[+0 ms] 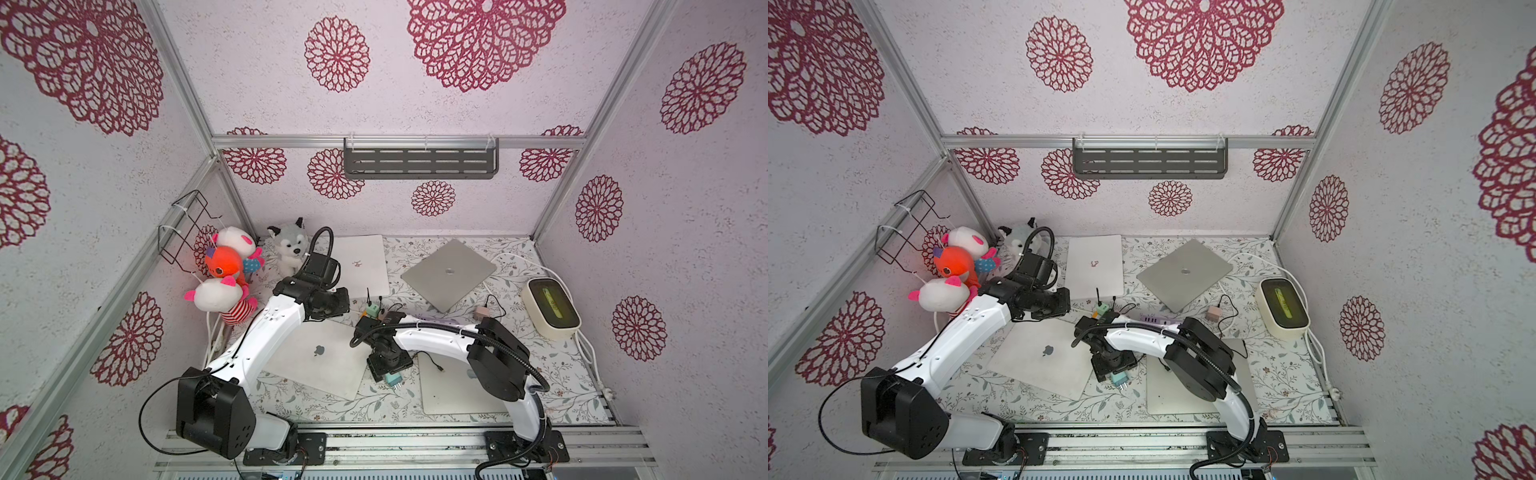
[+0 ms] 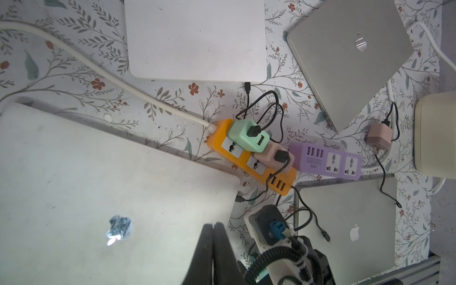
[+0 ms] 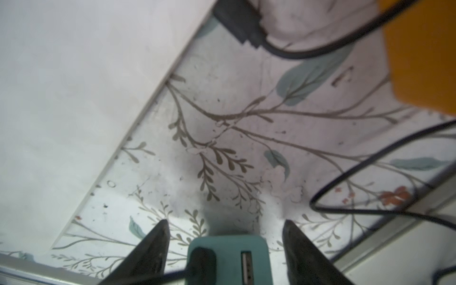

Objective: Unplug the laptop charger
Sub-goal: Place the plug at the center of the board.

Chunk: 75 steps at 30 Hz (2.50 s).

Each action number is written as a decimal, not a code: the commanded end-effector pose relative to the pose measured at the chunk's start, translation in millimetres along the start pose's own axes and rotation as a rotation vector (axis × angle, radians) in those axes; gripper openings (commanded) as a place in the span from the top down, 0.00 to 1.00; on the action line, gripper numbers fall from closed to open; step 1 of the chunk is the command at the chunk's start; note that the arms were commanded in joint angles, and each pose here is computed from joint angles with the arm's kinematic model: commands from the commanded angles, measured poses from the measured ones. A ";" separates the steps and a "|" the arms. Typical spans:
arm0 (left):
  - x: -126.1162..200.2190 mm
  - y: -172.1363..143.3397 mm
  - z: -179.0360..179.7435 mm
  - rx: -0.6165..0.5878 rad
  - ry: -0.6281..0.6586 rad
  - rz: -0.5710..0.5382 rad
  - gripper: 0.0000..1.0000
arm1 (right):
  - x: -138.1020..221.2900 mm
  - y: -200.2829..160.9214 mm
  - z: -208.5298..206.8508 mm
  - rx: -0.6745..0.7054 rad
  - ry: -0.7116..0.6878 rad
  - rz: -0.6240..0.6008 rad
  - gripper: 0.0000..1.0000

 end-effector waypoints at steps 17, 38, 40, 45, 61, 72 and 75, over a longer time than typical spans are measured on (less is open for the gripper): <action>5.9 6.8 1.2 0.020 -0.002 -0.020 0.91 | 90.3 24.4 -26.0 -0.132 0.123 -0.314 0.42; -14.2 -0.3 1.9 0.033 -0.010 0.026 0.89 | 34.7 10.4 -19.6 -0.044 0.075 -0.239 0.35; -14.6 -0.9 2.1 0.032 -0.010 0.027 0.89 | 27.6 6.1 -15.8 -0.021 0.054 -0.222 0.35; -13.9 -3.0 3.8 0.034 -0.006 0.027 0.89 | 13.8 1.1 -10.8 0.010 0.013 -0.194 0.37; -15.9 -4.4 5.2 0.033 -0.005 0.029 0.89 | 4.9 -31.2 -26.2 0.003 -0.040 -0.134 0.60; -15.8 -5.4 4.5 0.043 -0.009 0.026 0.90 | 4.2 -51.1 -20.8 0.025 -0.022 -0.095 0.54; -16.3 -8.4 5.0 0.042 -0.010 0.035 0.89 | 12.2 -49.2 -19.7 0.028 -0.021 -0.102 0.44</action>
Point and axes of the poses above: each gripper's point midway between its finger pads, its own x axis back along the fingers, its own z axis along the line the jaws close on, y = z × x, the point moved 2 cm from there along x, back along the fingers, and after that the axes turned 1 degree about -x, right-handed, at the moved point
